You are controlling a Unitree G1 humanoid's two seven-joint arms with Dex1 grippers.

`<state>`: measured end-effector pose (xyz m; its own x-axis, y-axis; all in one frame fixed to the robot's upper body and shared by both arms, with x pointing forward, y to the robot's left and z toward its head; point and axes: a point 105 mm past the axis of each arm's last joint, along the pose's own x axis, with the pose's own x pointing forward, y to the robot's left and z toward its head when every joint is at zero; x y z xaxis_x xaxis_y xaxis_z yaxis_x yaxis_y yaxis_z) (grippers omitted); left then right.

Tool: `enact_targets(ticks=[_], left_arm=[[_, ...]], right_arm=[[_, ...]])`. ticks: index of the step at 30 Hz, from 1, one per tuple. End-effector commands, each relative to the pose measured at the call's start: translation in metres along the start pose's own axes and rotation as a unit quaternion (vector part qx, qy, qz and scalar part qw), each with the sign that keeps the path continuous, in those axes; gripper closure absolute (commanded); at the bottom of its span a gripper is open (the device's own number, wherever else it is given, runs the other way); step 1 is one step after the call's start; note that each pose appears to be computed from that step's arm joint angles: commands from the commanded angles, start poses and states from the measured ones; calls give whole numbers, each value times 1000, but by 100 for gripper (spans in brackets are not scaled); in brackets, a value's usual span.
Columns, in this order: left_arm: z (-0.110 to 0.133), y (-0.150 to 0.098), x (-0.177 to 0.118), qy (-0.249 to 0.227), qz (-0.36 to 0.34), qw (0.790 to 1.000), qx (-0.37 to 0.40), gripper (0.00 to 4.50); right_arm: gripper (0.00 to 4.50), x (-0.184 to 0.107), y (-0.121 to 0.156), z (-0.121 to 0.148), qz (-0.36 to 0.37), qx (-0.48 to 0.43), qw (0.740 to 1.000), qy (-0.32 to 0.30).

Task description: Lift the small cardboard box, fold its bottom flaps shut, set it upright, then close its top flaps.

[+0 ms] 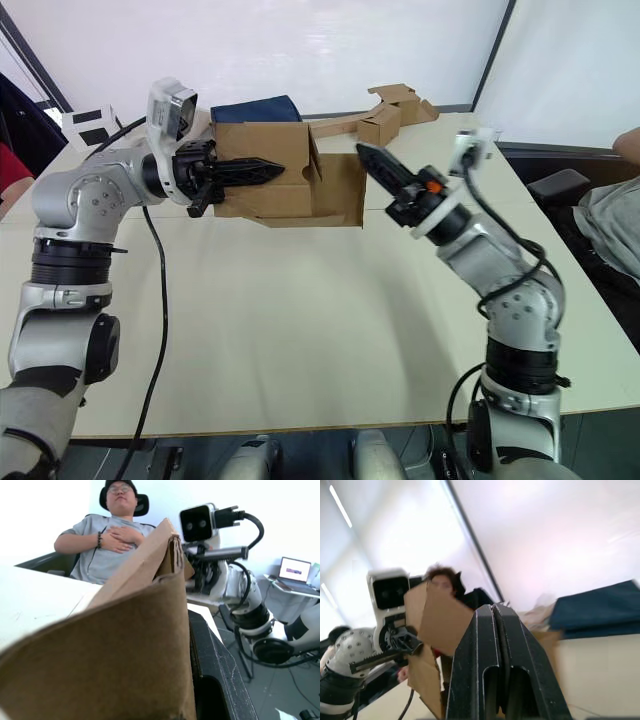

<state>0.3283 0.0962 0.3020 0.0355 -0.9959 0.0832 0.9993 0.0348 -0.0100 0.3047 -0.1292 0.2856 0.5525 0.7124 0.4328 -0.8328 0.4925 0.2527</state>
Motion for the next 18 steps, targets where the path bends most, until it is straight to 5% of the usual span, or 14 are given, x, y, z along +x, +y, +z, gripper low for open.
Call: enact_targets(ticks=[1,7,18], left_arm=[[16,-3,0,-10,-4,999,35,450],[20,-5,4,-13,-16,999,39,450],[17,-19,6,1,-47,998,30,450]], right_arm=[[448,-18,17,-29,45,4,995,91],[448,-24,25,-62,60,-10,985,159],[448,-5,11,-59,41,-50,990,122]])
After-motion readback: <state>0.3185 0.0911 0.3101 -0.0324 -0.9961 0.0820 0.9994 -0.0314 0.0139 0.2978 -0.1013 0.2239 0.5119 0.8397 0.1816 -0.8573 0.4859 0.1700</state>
